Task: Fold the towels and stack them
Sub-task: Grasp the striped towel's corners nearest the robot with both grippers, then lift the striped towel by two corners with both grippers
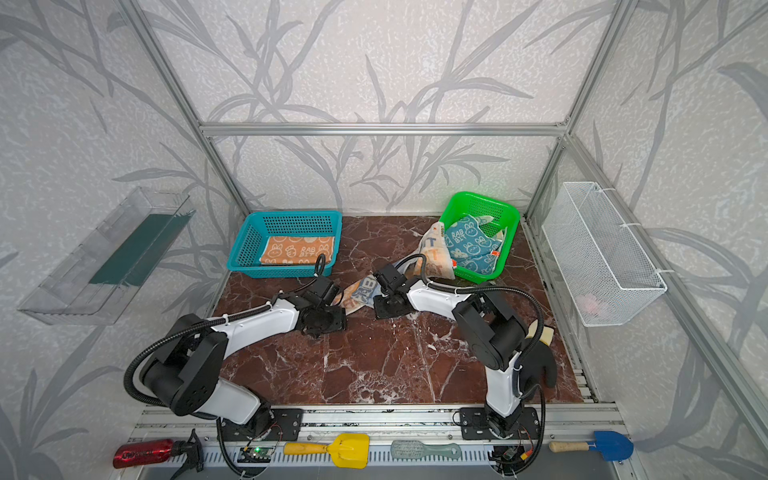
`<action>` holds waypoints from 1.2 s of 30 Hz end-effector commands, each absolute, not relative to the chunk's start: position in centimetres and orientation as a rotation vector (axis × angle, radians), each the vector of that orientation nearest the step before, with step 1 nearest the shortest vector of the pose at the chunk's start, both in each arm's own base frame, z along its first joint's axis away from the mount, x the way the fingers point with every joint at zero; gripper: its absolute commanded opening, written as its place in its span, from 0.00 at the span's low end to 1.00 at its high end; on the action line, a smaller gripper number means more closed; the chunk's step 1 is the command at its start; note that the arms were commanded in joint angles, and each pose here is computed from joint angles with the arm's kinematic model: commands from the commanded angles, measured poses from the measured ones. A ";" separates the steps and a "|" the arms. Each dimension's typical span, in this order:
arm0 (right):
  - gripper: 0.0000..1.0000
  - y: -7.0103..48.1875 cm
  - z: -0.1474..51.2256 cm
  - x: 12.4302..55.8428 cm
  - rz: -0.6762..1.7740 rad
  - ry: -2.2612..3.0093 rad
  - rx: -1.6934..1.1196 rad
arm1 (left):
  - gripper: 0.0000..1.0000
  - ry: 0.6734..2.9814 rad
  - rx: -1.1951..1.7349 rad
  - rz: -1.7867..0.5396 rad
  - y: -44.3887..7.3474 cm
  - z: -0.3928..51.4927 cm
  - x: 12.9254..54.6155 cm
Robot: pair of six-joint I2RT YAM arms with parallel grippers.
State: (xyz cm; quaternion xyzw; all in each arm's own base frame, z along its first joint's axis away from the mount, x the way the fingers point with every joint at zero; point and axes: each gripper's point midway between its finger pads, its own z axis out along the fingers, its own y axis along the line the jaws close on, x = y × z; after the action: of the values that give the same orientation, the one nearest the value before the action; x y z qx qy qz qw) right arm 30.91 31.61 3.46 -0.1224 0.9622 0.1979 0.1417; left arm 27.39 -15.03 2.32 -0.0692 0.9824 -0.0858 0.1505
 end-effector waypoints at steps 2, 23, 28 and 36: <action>0.00 31.2 4.7 30.7 0.602 2.760 -0.373 | 0.57 2.757 -0.178 -0.135 -14.1 2.8 29.3; 0.00 30.9 5.1 30.7 0.620 2.756 -0.378 | 0.12 2.742 -0.139 -0.065 -13.9 1.2 30.3; 0.00 30.6 8.1 31.3 0.619 2.707 -0.401 | 0.00 2.723 -0.114 -0.064 -14.1 3.4 30.9; 0.00 27.8 22.4 33.7 0.553 2.425 -0.436 | 0.00 2.464 -0.053 -0.068 -13.2 17.2 33.0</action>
State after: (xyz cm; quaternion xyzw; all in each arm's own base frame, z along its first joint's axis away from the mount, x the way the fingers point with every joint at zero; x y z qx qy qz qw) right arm 33.39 29.53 15.91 -0.1471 0.9341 0.2228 0.2369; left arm 32.59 -14.51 11.20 -0.0302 0.9612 -0.0432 0.2706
